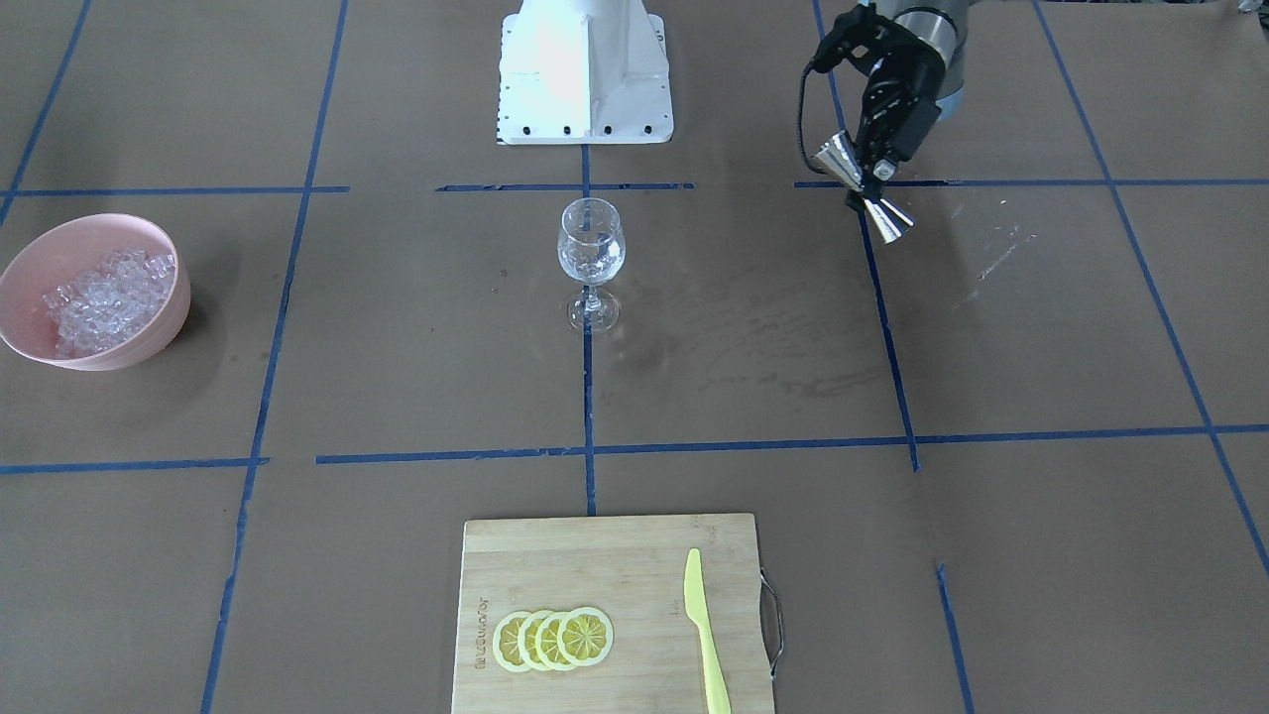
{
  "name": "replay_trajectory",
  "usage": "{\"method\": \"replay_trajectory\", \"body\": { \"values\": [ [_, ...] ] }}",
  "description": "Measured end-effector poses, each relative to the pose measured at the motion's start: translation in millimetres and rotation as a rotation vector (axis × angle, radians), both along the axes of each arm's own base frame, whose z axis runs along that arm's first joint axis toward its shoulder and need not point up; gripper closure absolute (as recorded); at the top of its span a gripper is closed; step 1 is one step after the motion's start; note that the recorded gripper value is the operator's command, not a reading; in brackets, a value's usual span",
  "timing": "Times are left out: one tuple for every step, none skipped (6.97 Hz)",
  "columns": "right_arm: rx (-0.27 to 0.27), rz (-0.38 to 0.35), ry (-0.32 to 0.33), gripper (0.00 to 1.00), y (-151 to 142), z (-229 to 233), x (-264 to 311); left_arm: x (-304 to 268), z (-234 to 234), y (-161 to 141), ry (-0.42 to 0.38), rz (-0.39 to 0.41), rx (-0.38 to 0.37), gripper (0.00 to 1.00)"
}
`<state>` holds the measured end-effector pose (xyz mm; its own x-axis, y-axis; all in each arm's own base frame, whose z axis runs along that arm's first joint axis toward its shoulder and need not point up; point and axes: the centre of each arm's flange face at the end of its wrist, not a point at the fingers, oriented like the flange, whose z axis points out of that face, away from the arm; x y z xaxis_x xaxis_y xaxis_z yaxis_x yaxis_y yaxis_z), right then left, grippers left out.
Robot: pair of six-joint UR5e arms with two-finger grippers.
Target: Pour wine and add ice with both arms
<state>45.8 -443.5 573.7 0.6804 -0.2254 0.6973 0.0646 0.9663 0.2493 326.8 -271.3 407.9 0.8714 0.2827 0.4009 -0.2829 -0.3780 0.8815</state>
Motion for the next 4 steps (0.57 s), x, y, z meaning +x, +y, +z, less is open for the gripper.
{"method": "replay_trajectory", "body": {
  "values": [
    [0.000, 0.000, 0.000, 0.00, 0, 0, 0, -28, 29, 7, 0.072, 0.062, -0.029, 1.00],
    [0.000, 0.000, 0.000, 0.00, 0, 0, 0, -48, 51, 14, 0.175, 0.143, -0.088, 1.00],
    [0.001, 0.000, 0.000, 0.00, 0, 0, 0, -59, 64, 18, 0.286, 0.219, -0.164, 1.00],
    [0.001, 0.000, 0.000, 0.00, 0, 0, 0, -64, 72, 21, 0.399, 0.274, -0.245, 1.00]
  ]
}}
